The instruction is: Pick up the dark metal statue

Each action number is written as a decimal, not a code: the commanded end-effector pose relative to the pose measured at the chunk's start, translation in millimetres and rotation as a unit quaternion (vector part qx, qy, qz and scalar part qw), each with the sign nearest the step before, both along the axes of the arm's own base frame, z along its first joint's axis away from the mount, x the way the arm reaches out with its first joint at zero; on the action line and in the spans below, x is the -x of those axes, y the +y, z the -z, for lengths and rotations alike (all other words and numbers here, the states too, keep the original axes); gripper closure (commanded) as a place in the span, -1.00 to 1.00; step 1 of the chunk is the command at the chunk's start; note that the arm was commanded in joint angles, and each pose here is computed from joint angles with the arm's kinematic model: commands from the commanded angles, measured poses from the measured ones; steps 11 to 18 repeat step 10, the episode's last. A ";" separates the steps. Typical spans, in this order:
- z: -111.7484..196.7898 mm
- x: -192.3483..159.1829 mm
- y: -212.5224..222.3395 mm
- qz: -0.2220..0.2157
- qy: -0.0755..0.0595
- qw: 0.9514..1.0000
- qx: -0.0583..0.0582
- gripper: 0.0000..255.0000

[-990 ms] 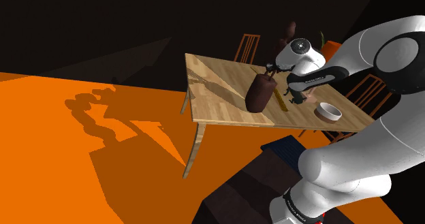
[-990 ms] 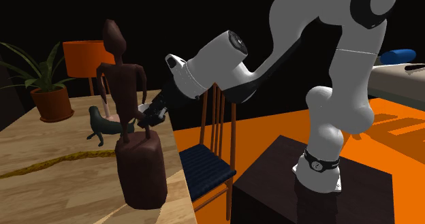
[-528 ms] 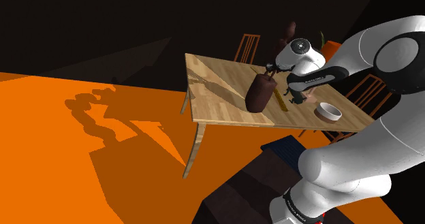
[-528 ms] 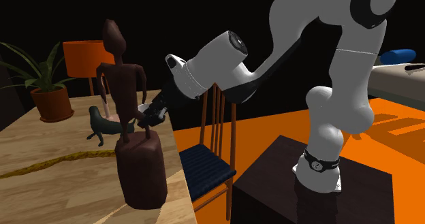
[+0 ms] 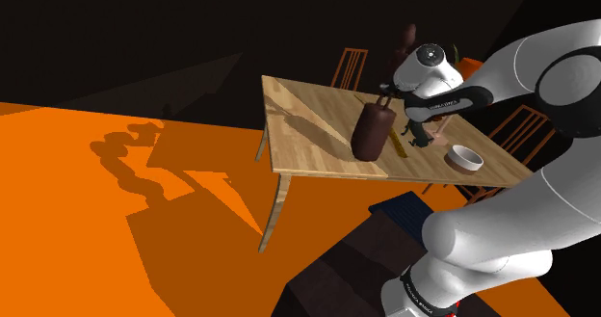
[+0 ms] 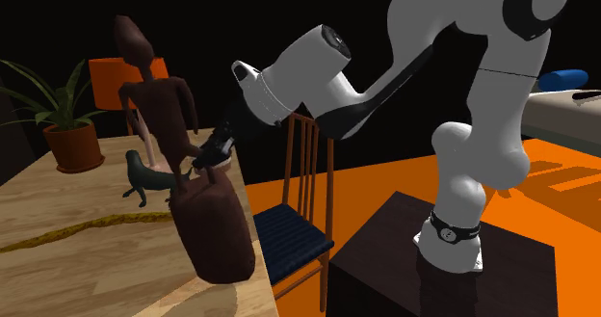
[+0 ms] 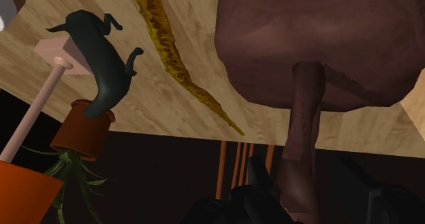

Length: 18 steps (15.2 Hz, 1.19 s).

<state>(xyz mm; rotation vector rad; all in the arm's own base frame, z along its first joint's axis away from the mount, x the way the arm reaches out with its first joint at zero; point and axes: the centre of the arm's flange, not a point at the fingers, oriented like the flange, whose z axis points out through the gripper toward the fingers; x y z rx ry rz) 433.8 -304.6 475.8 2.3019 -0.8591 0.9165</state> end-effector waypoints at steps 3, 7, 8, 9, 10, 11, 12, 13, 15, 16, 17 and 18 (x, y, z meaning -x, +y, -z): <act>-24.6 1.1 0.7 0.000 -0.002 1.000 0.001 1.00; -45.8 1.1 0.7 0.000 -0.002 1.000 0.001 1.00; -51.0 1.1 0.7 0.000 -0.002 1.000 0.001 1.00; -51.8 1.1 0.7 0.000 -0.002 1.000 0.001 1.00; -51.8 1.2 0.7 0.000 -0.002 1.000 0.001 1.00; -51.8 1.2 0.7 0.000 -0.002 1.000 0.001 1.00; -51.8 1.2 0.7 0.000 -0.002 1.000 0.001 1.00; -51.8 1.2 0.7 0.000 -0.002 1.000 0.001 1.00; -51.8 1.2 0.7 0.000 -0.002 1.000 0.001 1.00; -51.8 1.2 0.7 0.000 -0.002 1.000 0.001 1.00; -51.8 1.2 0.7 0.000 -0.002 1.000 0.001 1.00; -51.8 1.2 0.7 0.000 -0.002 1.000 0.001 1.00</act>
